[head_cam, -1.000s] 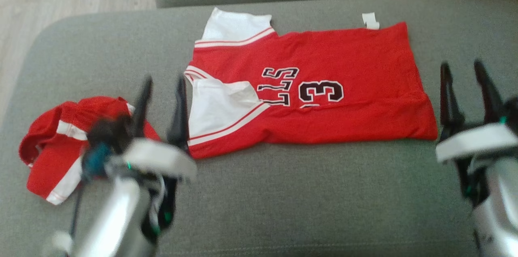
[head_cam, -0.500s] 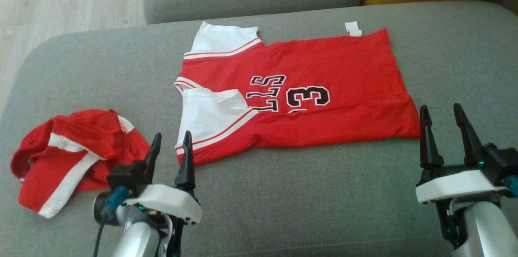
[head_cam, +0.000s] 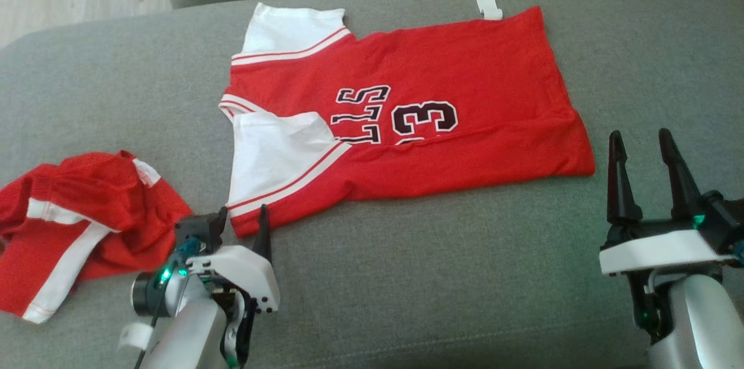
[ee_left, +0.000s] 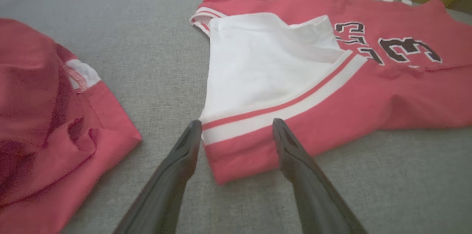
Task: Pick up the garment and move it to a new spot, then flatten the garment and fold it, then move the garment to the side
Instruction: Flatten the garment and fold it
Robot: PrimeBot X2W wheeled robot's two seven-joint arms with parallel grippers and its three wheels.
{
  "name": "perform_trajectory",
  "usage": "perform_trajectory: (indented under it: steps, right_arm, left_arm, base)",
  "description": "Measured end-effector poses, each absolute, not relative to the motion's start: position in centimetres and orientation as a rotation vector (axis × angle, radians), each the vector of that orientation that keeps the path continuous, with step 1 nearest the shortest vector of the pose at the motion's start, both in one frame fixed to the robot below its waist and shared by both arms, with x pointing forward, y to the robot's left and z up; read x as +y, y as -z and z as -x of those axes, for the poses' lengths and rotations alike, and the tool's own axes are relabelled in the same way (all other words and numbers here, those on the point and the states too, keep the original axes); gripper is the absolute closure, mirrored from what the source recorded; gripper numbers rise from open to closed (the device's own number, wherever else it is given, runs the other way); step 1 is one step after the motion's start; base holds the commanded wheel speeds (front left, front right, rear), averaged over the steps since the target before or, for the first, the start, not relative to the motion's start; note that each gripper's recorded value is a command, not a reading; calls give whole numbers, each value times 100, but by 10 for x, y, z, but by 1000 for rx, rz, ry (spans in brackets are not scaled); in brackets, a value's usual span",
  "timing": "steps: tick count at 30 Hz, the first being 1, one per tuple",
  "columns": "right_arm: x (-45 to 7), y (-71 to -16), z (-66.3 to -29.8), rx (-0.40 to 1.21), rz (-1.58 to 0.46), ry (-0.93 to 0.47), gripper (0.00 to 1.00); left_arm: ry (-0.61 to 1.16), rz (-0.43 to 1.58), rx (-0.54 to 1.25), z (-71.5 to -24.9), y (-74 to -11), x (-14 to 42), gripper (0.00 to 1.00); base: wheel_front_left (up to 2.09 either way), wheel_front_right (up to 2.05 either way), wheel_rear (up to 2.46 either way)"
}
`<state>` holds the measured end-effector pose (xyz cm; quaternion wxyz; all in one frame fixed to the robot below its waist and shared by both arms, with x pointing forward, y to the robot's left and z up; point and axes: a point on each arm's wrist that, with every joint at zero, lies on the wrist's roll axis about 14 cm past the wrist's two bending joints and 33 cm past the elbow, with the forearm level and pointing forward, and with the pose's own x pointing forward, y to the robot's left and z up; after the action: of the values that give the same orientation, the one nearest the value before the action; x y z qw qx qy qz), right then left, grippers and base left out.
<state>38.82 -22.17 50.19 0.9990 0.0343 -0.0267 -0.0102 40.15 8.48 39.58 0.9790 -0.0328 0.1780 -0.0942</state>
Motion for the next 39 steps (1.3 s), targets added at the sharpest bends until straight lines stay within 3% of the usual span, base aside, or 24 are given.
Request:
perform_trajectory:
  steps: [9,10,11,19,26,39]
  right_arm:
    - [-227,-496,-390,-38,-66,37,0]
    - [-227,-496,-391,-34,-66,38,0]
    - [-228,-495,-392,-29,-65,39,0]
    - [-245,-445,-389,220,-85,111,0]
    - [-250,-420,-409,366,-180,169,0]
    - [-221,-375,-434,554,-245,124,0]
  left_arm:
    - [217,-35,484,-407,-367,84,0]
    - [225,-36,490,-409,-367,82,12]
    - [232,-35,492,-410,-367,81,100]
    - [233,-21,338,-422,-395,83,100]
    - [262,-12,154,-437,-444,74,100]
    - [276,-18,137,-437,-444,75,100]
  base:
    - [0,0,0]
    - [0,0,0]
    - [0,0,0]
    - [0,0,0]
    - [0,0,0]
    - [0,0,0]
